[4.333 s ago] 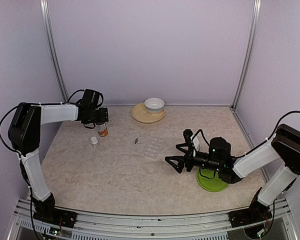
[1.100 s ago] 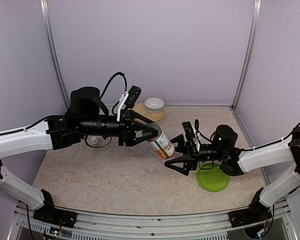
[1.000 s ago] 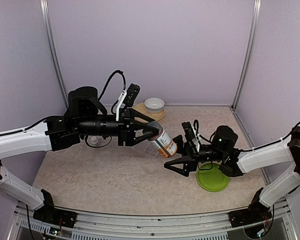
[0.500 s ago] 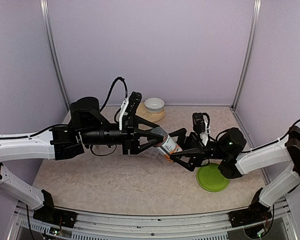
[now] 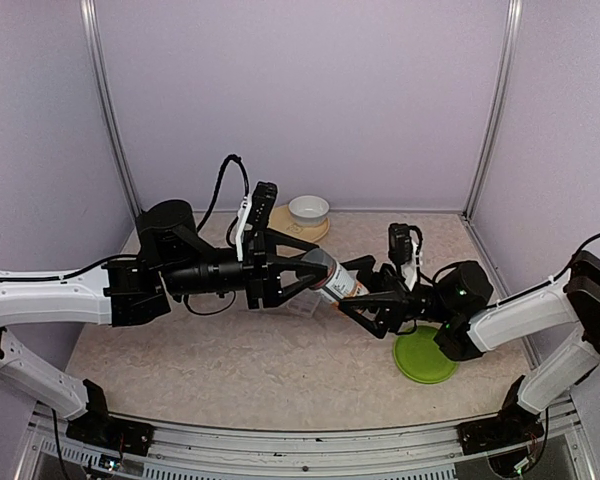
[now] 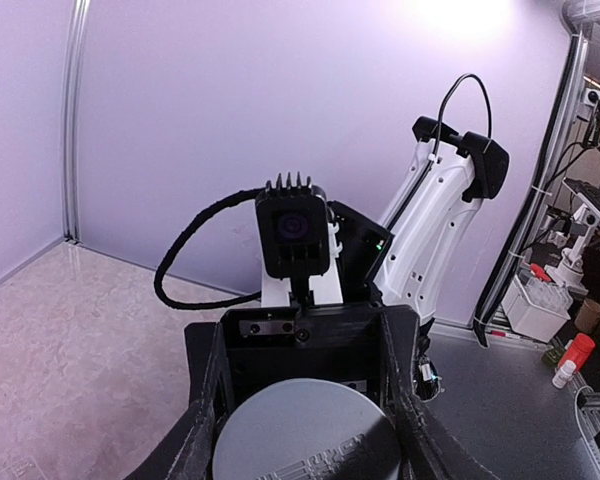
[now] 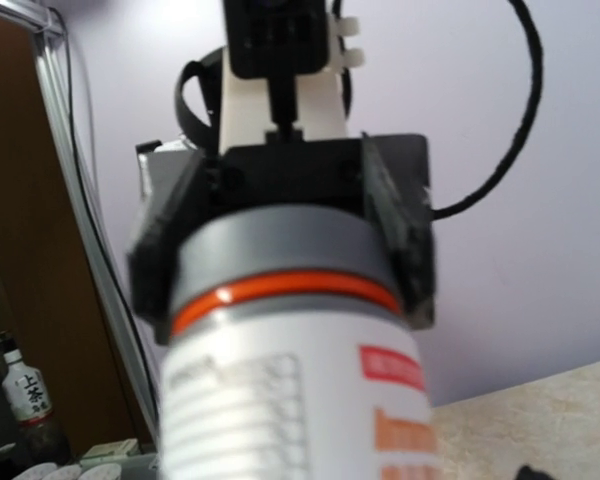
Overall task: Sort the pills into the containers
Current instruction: Pass from the left arm to the right
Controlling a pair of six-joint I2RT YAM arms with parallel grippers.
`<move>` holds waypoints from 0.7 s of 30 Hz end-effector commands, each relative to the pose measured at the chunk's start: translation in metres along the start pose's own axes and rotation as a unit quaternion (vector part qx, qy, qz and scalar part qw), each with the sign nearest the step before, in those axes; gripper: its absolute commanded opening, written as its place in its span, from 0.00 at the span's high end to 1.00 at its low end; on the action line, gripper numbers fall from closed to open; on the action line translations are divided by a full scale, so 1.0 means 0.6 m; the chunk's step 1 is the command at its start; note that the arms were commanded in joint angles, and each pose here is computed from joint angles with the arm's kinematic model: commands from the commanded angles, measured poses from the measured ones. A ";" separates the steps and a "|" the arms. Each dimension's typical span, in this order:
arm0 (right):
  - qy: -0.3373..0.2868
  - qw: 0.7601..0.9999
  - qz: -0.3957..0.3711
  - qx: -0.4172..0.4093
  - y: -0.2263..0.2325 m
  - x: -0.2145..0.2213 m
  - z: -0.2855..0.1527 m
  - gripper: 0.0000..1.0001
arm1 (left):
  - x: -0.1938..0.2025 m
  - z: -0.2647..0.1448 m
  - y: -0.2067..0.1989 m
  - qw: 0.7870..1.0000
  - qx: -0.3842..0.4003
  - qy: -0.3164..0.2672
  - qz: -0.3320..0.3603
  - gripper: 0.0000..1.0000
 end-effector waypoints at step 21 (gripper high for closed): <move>-0.008 0.999 -0.017 -0.040 0.017 0.003 0.002 0.82 | -0.012 0.011 -0.003 1.000 0.000 -0.025 -0.008 0.61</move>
Point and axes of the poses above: each gripper's point midway between its finger pads, its own z axis out along the fingers, its own y axis along the line the jaws close on, x = y × z, the point moved 4 cm from there along -z, back along the fingers, and after that the axes turned 6 degrees about z, right-handed, at the moved point
